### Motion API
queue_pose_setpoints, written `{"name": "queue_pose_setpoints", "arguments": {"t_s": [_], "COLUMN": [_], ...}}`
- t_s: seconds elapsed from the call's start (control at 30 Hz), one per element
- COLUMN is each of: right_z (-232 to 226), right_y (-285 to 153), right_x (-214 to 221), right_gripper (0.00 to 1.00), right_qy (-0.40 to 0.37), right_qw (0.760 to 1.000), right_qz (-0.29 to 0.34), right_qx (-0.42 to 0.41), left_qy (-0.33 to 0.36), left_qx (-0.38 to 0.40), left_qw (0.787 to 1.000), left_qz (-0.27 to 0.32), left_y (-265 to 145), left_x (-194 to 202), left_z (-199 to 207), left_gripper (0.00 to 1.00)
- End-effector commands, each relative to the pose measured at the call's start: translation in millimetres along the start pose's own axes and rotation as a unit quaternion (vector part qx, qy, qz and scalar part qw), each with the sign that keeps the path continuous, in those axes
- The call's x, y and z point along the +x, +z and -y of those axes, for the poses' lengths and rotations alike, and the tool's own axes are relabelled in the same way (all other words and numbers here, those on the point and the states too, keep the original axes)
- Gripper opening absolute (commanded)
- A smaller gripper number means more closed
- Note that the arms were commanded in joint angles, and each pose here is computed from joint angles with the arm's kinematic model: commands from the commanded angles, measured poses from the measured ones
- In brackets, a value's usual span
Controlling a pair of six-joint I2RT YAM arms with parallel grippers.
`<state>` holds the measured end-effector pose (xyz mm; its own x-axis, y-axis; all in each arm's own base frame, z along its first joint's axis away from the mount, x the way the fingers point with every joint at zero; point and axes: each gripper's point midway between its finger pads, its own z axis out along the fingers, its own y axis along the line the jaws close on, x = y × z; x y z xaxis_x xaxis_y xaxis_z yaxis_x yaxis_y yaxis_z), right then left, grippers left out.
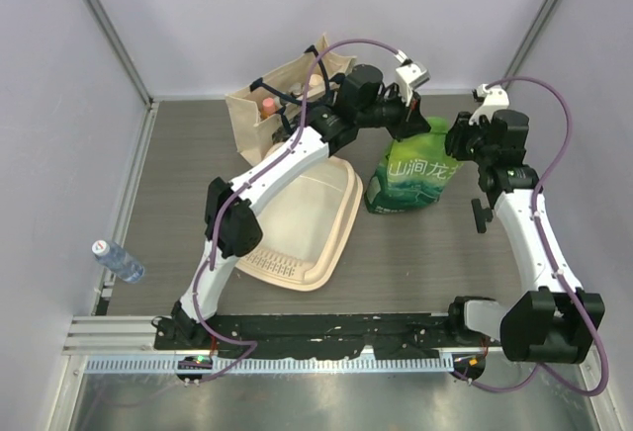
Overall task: Fill the litter box with clean litter
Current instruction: 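Scoop the cat litter from the cat litter bag.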
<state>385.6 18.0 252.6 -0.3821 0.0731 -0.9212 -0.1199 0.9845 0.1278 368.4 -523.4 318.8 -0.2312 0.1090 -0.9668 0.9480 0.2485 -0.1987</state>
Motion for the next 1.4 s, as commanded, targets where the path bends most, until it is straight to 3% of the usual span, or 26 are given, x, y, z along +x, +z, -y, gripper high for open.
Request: {"name": "queue_pose_setpoints", "arguments": {"t_s": [0.0,0.07,0.13,0.27,0.43,0.53,0.73,1.03,1.2,1.37], "right_z": [12,13,15,10,-4,-7,19,48,76,94], "right_y": [1,7,13,18,13,11,13,16,16,13], "right_x": [52,74,113,147,197,214,192,149,111,85], "right_gripper": [0.01,0.01,0.01,0.01,0.01,0.01,0.01,0.01,0.01,0.01], "right_qy": [-0.056,-0.038,-0.008,0.055,0.112,0.187,0.320,0.443,0.419,0.440], "right_qw": [0.997,0.997,0.995,0.988,0.970,0.951,0.918,0.874,0.896,0.889], "right_qz": [-0.048,-0.056,-0.098,-0.142,-0.215,-0.244,-0.225,-0.169,-0.124,-0.105], "right_qx": [0.023,0.024,0.030,0.028,0.003,-0.024,-0.071,-0.103,-0.076,-0.070], "left_qy": [0.089,0.096,0.103,0.085,0.069,0.068,0.063,0.074,0.091,0.124], "left_qx": [-0.001,-0.047,-0.062,-0.091,-0.106,-0.107,-0.105,-0.108,-0.113,-0.119], "left_qw": [0.987,0.990,0.990,0.992,0.992,0.992,0.992,0.991,0.988,0.983], "left_qz": [0.133,0.096,0.077,0.038,0.019,0.015,0.011,0.019,0.046,0.064], "left_y": [-43,-40,-42,-40,-40,-40,-42,-46,-52,-58], "left_x": [-115,-89,-75,-46,-31,-27,-24,-30,-51,-67], "left_z": [37,14,4,-20,-31,-33,-32,-30,-27,-27], "left_gripper": [0.00,0.00,0.00,0.00,0.00,0.00,0.00,0.00,0.00,0.00]}}
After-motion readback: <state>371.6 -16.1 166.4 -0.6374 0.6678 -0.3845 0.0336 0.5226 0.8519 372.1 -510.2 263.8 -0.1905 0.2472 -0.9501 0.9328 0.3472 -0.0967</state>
